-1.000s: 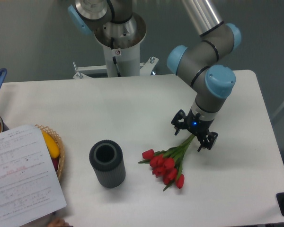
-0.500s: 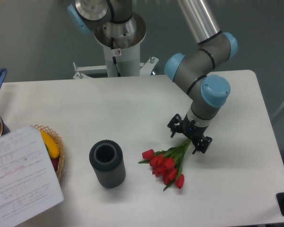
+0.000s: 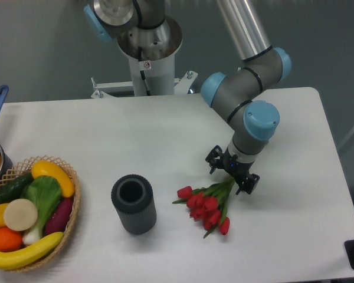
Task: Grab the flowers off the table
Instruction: 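Close the gripper around the green tulip stems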
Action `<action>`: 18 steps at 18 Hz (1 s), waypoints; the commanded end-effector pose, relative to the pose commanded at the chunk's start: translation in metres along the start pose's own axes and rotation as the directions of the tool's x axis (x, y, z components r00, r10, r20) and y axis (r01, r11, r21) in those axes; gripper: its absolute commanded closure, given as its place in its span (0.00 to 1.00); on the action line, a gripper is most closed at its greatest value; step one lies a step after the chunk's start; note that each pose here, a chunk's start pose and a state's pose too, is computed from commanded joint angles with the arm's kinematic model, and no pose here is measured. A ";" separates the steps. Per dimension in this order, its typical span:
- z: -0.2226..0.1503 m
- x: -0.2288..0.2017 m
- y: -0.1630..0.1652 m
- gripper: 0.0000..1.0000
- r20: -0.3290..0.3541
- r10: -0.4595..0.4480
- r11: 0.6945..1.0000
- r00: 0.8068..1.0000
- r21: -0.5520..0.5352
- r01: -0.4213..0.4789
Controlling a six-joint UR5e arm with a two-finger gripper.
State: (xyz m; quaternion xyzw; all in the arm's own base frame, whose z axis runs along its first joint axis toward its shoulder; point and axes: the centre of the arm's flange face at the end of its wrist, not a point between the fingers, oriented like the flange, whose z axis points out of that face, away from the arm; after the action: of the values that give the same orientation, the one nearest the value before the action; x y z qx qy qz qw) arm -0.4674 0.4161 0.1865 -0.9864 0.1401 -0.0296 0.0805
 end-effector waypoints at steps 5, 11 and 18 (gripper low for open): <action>0.001 -0.001 0.000 0.32 0.000 0.000 1.000 1.000 -0.002 0.000; -0.002 -0.003 -0.002 0.53 0.010 -0.007 1.000 1.000 0.001 0.007; -0.010 -0.007 -0.003 0.60 0.029 -0.001 1.000 1.000 0.001 0.001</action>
State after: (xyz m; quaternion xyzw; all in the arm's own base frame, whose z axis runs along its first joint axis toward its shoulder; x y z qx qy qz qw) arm -0.4743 0.4192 0.1962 -0.9868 0.1383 -0.0155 0.0832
